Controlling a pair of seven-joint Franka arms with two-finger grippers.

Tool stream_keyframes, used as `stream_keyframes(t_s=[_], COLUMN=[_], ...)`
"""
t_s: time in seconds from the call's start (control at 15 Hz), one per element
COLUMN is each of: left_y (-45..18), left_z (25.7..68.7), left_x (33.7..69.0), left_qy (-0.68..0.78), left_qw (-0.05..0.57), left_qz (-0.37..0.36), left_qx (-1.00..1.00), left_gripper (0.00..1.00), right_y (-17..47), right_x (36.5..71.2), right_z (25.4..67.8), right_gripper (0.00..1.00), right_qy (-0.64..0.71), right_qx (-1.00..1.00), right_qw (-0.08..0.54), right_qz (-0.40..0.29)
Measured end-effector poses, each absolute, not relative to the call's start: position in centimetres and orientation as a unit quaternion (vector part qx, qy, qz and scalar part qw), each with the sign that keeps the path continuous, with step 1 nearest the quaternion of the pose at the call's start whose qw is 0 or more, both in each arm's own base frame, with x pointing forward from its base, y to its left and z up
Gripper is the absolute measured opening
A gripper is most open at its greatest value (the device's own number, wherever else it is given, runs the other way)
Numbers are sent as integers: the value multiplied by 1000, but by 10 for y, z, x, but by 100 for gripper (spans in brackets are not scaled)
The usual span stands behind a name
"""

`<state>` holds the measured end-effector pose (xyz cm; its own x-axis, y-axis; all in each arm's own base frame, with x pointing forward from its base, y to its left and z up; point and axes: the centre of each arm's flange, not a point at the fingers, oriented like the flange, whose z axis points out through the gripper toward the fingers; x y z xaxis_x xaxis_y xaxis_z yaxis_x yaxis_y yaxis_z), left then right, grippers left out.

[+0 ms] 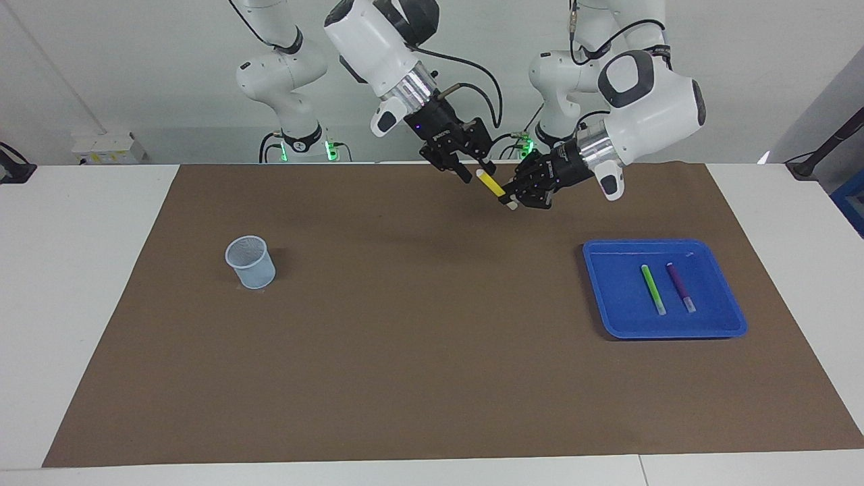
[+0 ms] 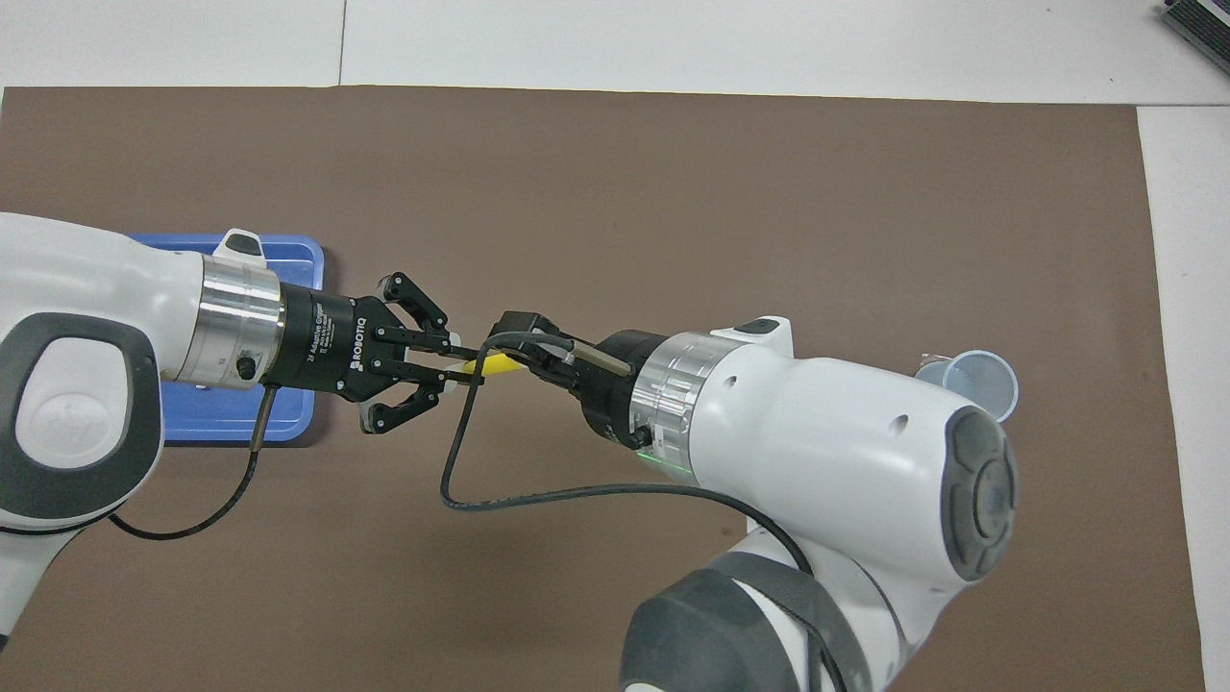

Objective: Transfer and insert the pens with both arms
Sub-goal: 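Bring the yellow pen toward the right gripper and grasp its tip, then open the left gripper while the right gripper pulls the yellow pen away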

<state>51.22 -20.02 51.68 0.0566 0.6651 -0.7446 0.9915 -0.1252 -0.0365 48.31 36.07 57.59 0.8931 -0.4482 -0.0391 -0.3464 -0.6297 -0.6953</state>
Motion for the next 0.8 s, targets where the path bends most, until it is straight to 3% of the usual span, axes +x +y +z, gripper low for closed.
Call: stream_keyframes(t_s=[0.8], left_y=[-200], left_z=[519], left_x=[513], left_qy=[611], left_qw=[266], left_qz=[-320], left_qx=[673], left_gripper=[18], right_y=[371], right_x=[477], right_z=[572], right_gripper=[60], right_qy=[213], right_qx=[-903], right_qw=[368], right_qz=[-63])
